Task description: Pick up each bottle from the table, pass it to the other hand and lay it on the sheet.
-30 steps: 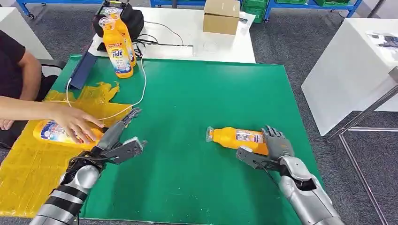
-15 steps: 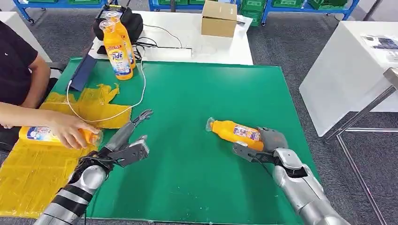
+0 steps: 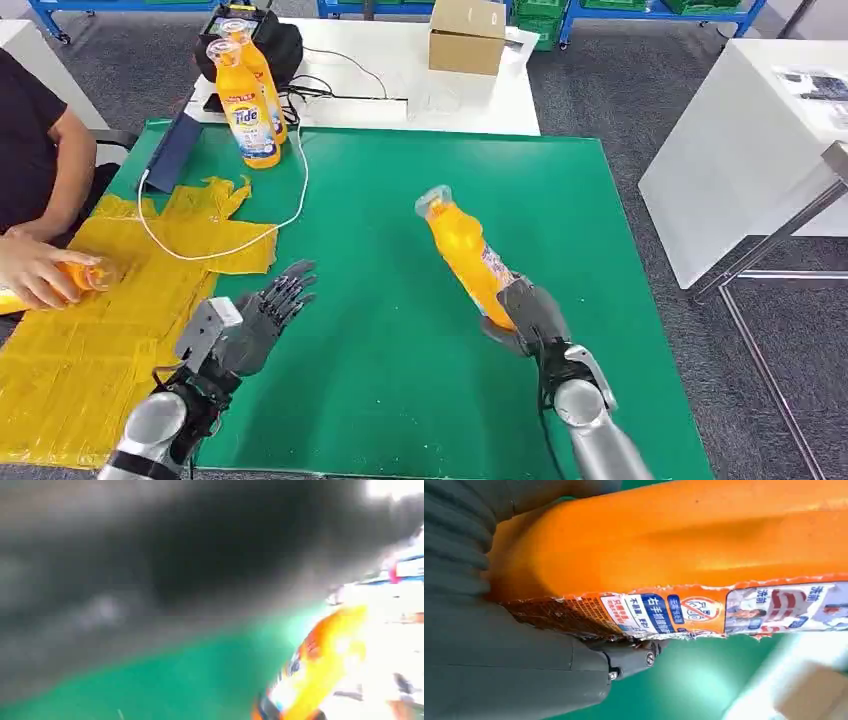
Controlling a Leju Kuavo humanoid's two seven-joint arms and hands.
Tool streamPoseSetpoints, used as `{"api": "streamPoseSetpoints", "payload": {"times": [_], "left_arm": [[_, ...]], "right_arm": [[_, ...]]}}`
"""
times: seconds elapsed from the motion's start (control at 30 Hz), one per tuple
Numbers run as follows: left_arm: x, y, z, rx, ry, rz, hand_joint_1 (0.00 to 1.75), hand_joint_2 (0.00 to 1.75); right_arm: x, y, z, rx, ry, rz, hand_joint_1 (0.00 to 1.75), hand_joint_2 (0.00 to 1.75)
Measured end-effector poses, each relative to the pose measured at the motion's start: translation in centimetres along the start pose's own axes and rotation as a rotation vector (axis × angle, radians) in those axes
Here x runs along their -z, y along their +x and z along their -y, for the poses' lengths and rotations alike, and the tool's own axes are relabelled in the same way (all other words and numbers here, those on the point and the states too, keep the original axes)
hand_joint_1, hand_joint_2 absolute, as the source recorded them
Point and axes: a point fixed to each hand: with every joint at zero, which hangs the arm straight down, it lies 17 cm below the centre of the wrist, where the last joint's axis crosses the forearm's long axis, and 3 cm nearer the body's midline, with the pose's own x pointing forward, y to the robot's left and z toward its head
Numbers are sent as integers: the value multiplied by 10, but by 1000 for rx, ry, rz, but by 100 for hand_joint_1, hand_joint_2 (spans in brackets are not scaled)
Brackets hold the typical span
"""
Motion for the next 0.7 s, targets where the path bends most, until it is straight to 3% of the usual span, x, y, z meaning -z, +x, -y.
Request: {"api": "streamPoseSetpoints", "payload": {"times": [0.13,0.33,0.7], "left_arm": [[-12,19,12,-89,15,51,0,175],[-17,35,36,-91,-2,91,0,175],[-6,64,72,-51,-64,175,0,175]], "right_arm": [[-22,67,-23,97,30,154,175,175],[-61,136,-96,98,169,303,175,175],[-97,165,-169,107,359,355,175,175]]}}
